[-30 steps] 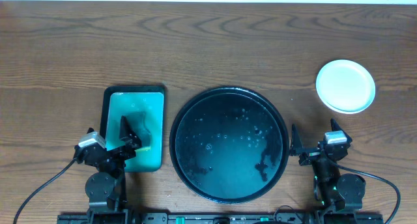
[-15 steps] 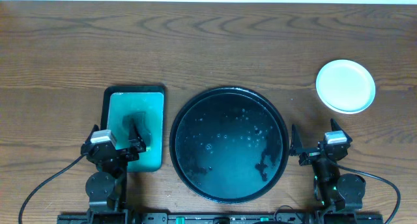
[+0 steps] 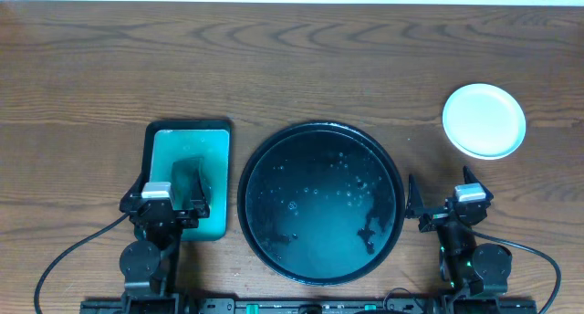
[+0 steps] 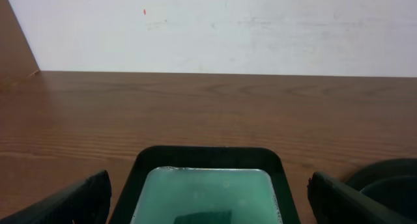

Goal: Clean dirty plates on tray and stack at the side

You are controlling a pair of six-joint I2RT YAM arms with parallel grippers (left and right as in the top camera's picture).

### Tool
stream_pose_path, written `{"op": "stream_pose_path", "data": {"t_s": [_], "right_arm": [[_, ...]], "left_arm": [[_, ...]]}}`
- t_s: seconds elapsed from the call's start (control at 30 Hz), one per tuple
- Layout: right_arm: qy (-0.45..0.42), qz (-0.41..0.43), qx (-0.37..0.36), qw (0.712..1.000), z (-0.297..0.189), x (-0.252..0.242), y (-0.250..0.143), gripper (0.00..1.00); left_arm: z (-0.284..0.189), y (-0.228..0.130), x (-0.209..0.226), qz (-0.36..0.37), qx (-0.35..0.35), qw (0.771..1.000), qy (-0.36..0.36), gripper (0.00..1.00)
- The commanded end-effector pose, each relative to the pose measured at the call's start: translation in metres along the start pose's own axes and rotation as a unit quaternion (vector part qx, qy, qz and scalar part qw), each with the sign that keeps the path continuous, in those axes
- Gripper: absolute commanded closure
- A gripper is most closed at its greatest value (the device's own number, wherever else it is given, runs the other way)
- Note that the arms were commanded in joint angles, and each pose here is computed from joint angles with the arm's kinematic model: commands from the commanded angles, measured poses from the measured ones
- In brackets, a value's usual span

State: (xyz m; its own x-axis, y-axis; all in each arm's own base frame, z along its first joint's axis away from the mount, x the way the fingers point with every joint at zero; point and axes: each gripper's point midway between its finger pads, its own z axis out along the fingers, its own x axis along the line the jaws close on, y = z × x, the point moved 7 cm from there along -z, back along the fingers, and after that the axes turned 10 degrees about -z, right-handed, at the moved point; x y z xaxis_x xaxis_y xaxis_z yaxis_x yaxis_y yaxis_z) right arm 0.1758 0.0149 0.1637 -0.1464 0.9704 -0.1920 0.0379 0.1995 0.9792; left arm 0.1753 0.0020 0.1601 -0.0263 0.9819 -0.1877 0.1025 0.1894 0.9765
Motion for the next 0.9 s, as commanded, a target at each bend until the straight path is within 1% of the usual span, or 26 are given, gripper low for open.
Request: {"op": "stream_pose_path", "data": {"t_s": [0.0,0.07,0.33,0.87], "right_arm": [[-0.004,-0.005,0.001,1.000,0.000,-0.001,-0.001,0.01],[-0.004,-0.005,0.001,1.000,0.000,-0.001,-0.001,0.01],[-0.004,-0.005,0.001,1.000,0.000,-0.001,-0.001,0.01],[-0.004,-0.005,0.001,1.000,0.000,-0.001,-0.001,0.01]], "left_arm": [[0.001,-0.012,-0.002,-0.015,0.025,0.999,-0.013,0.04],[0.001,-0.013,-0.003,-0.029,0.027,0.999,-0.021,0.04],[-0.002,-0.017,-0.025,-0.016,0.040,0.996,-0.084,0.04],[-0.001,-0.016,-0.022,-0.018,0.038,0.997,-0.072,0.04]]}}
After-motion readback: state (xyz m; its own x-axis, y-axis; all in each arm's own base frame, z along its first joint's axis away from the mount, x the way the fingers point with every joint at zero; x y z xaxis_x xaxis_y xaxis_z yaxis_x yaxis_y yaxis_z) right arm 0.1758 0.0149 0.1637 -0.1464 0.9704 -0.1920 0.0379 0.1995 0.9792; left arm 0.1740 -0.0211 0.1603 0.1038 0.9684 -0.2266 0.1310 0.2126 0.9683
